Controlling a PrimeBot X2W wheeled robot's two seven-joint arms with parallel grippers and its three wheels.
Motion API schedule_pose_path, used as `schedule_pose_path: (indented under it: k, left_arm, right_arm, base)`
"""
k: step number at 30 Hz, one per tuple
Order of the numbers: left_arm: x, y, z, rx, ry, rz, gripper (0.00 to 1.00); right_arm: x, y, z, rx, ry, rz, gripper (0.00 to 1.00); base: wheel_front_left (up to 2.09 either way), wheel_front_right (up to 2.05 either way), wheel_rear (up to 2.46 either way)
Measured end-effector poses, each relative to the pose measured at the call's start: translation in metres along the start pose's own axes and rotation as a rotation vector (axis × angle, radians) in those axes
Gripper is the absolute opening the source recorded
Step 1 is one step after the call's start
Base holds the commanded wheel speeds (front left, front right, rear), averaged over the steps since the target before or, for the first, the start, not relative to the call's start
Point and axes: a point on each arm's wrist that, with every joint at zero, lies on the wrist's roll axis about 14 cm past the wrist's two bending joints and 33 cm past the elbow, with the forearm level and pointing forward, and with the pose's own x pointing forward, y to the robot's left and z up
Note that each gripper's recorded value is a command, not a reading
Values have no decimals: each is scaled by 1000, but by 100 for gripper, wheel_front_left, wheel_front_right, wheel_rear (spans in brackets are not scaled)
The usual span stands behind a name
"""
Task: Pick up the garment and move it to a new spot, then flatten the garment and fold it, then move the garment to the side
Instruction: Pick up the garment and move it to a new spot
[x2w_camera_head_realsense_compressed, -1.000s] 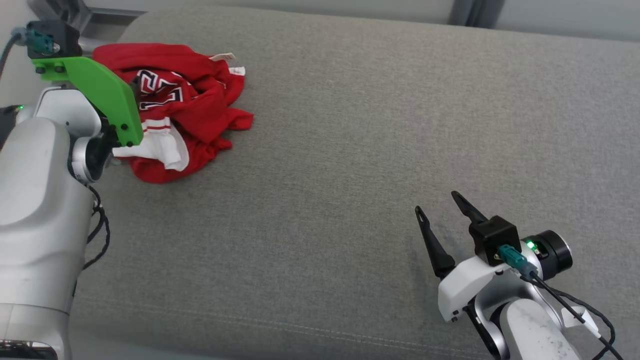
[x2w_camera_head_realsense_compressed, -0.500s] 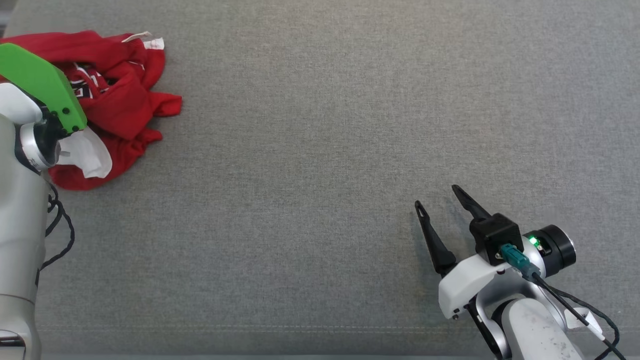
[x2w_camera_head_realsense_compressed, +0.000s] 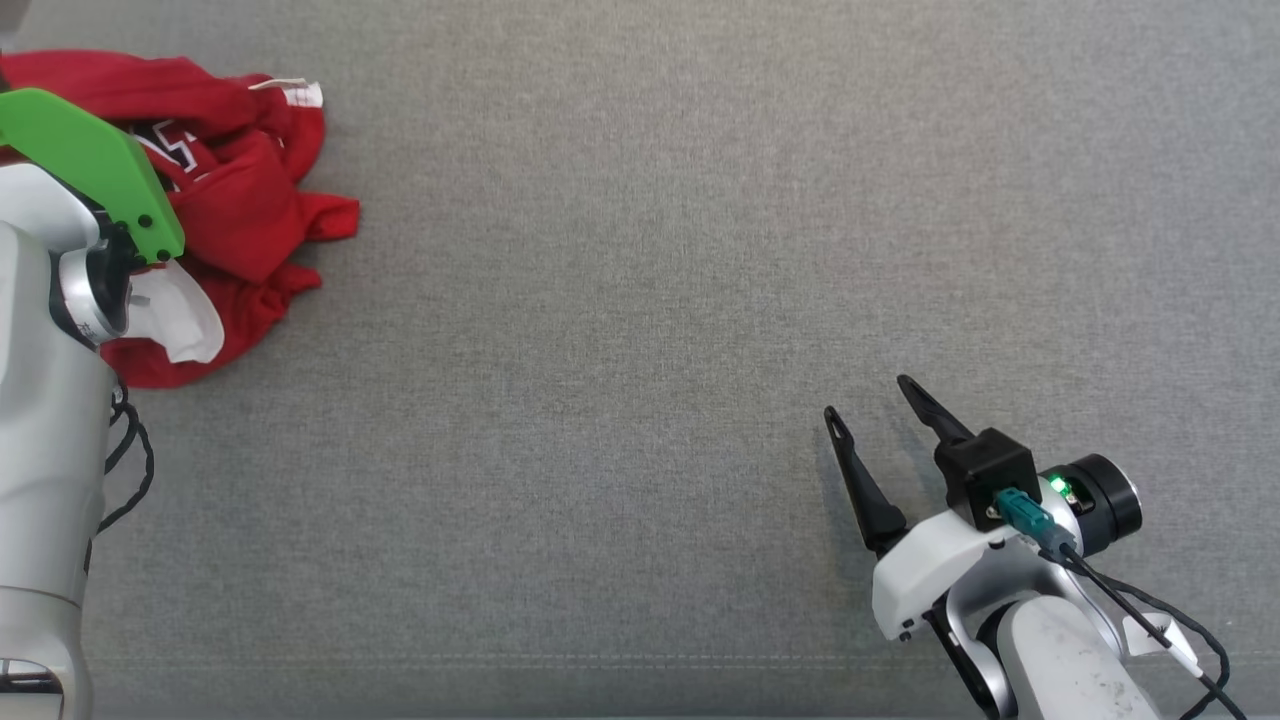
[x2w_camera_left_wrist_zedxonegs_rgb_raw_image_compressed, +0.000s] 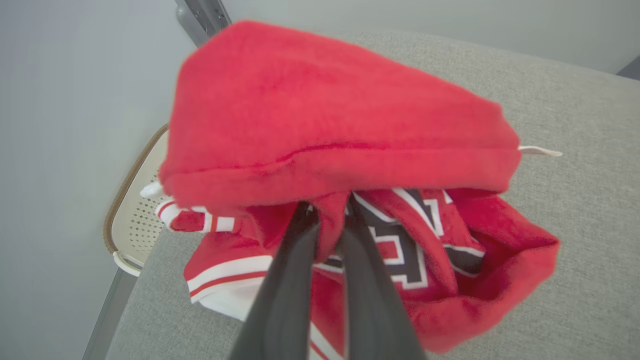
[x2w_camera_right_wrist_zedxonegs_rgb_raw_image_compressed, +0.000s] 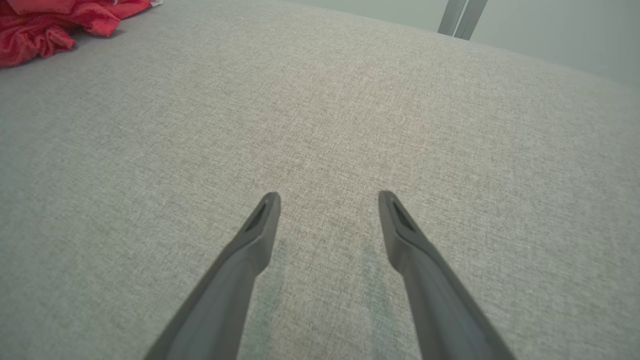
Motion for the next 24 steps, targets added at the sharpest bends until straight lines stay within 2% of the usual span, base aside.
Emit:
schedule_pose_path:
  k: [11,18,24]
  left_arm:
    - [-63,-54,86,77,-292,-183,0]
    - [-127,-142,125,113,-459,-427,0]
    - [-191,-240,135,111,-547,-704,0]
  right_arm:
    - [-27,-3,18,27,-63,-31,100]
    - [-58,-14,24,35,-92,-93,100]
    - [-87,-37,31,37,-128,-190,100]
  base:
    - [0,0,0]
    - [0,0,0]
    - [0,0,0]
